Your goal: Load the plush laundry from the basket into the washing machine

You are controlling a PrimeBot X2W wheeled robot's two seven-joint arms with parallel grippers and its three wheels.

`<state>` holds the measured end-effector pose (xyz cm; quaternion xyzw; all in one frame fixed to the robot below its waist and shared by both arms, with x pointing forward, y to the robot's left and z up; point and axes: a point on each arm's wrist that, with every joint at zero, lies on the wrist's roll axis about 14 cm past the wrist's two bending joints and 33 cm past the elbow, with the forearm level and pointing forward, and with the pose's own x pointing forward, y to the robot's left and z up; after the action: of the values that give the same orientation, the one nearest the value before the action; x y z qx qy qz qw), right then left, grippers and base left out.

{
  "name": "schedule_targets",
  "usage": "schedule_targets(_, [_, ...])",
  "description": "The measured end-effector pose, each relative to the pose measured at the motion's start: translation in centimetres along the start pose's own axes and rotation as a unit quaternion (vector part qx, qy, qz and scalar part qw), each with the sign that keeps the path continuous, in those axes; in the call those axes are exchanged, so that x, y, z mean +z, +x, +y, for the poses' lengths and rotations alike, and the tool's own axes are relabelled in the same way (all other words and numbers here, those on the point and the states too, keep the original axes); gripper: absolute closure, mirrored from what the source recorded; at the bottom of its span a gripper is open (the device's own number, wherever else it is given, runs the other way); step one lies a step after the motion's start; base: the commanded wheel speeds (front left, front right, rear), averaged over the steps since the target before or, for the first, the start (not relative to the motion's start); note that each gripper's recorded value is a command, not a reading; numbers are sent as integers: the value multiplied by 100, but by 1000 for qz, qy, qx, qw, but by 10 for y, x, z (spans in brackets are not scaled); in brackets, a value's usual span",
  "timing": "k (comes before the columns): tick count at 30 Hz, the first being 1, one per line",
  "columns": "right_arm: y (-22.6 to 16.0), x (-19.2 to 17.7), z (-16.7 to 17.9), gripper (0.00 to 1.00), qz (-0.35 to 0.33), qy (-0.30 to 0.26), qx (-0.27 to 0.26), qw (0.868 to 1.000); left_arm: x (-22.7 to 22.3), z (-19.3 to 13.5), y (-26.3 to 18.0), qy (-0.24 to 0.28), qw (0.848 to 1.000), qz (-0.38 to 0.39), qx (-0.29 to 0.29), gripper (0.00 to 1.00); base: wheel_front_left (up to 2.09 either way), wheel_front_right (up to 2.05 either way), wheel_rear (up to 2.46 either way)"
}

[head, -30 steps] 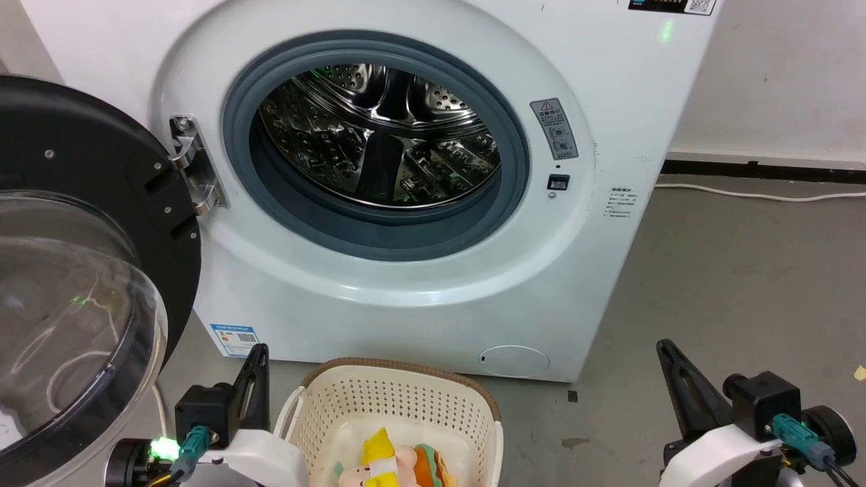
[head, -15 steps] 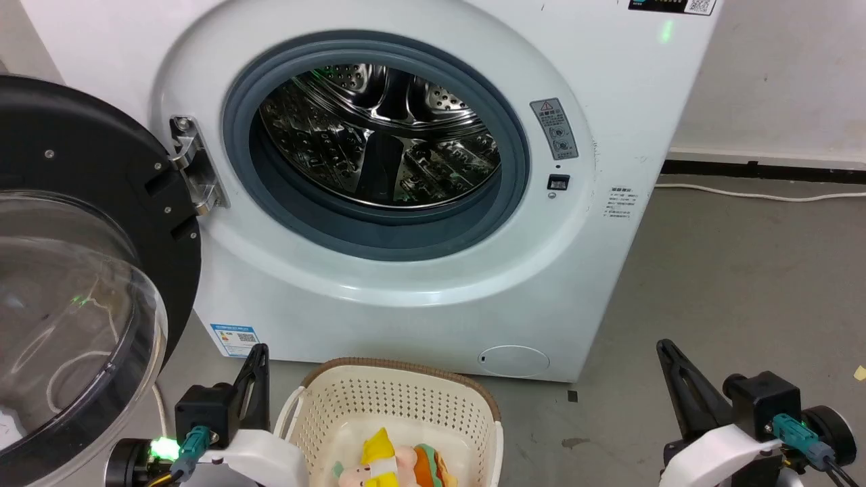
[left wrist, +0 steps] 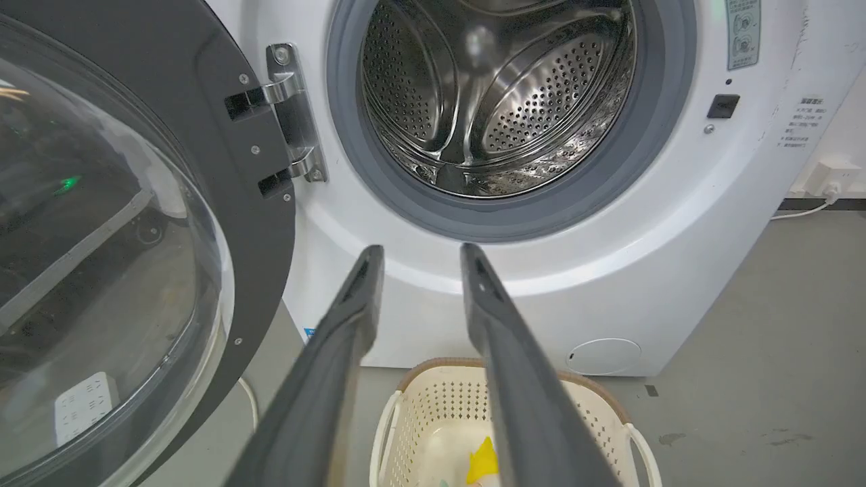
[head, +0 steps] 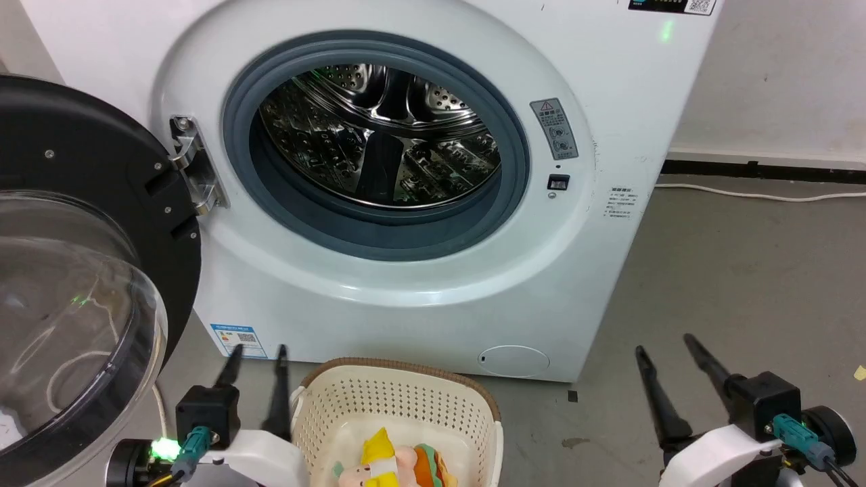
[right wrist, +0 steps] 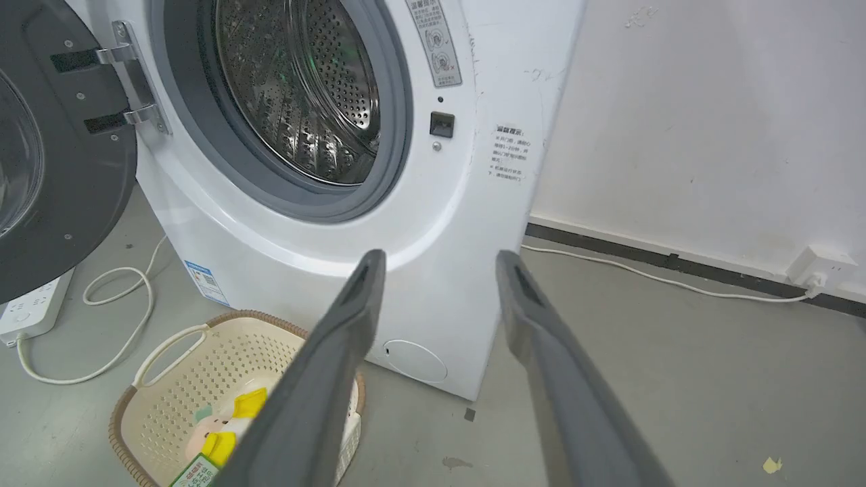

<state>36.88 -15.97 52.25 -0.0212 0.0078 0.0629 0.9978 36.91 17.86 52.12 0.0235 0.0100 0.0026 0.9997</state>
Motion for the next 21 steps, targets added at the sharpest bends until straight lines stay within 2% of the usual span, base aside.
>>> schedule_targets(10, [0, 0, -6, 0, -4, 5, -9, 1000, -8, -11, 2, -1, 1000, 7, -18, 0, 0, 0, 0])
schedule_targets(21, [0, -9, -16, 0, 0, 22, -24, 999, -38, -34, 9, -11, 997, 52, -56, 0, 0, 0, 0])
